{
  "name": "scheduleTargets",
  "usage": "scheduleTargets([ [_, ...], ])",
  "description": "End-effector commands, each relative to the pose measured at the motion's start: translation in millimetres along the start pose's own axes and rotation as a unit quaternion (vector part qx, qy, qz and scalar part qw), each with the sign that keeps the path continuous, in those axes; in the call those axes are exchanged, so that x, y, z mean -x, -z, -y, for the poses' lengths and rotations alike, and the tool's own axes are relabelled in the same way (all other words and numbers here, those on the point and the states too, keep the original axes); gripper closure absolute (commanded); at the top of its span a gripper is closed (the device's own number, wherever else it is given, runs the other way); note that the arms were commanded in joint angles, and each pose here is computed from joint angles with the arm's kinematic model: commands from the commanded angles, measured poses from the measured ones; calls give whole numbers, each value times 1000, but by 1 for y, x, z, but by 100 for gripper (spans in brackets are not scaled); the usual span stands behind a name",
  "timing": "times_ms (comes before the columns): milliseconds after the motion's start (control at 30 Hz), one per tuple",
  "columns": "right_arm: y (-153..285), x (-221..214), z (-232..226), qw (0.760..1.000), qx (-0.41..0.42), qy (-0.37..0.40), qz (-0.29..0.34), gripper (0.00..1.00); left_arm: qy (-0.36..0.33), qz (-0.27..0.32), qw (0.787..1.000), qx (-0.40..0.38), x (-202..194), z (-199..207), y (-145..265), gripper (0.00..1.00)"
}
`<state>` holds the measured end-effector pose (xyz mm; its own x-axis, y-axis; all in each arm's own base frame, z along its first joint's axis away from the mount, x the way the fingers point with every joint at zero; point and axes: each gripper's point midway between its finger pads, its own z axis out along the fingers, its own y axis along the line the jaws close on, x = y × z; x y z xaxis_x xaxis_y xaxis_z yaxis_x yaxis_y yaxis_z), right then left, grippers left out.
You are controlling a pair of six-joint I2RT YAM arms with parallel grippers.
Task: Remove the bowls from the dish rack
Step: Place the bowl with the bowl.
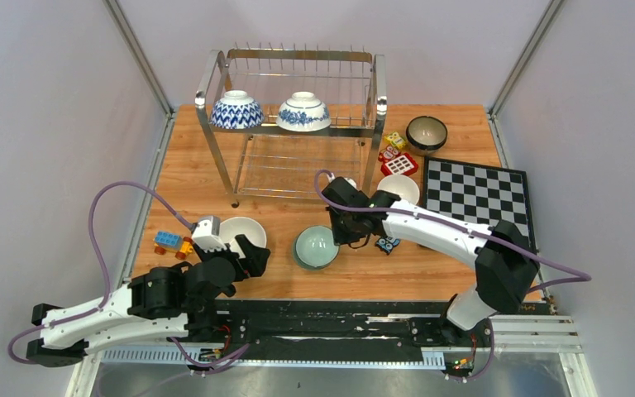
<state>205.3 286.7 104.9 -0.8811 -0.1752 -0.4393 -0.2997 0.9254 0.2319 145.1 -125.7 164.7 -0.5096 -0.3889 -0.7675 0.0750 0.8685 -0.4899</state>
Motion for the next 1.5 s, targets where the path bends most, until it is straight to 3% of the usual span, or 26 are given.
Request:
scheduleTargets([
  [0,2,14,-23,999,34,5,13,97,14,9,1000,2,5,-1,2,1],
  [333,-11,0,-25,999,42,9,-15,94,15,7,1000,0,0,-1,-1,1],
  [767,-5,-3,-22,999,45,14,-12,69,1,-4,1000,4,-9,5,-8,1],
  [1167,7,-24,1,999,34,23,-11,69,-12,-13,1000,4,-18,9,-14,0],
  [1467,8,-14,-7,999,45,12,4,67,-20,-22,1000,4,-20,13,-15,0],
])
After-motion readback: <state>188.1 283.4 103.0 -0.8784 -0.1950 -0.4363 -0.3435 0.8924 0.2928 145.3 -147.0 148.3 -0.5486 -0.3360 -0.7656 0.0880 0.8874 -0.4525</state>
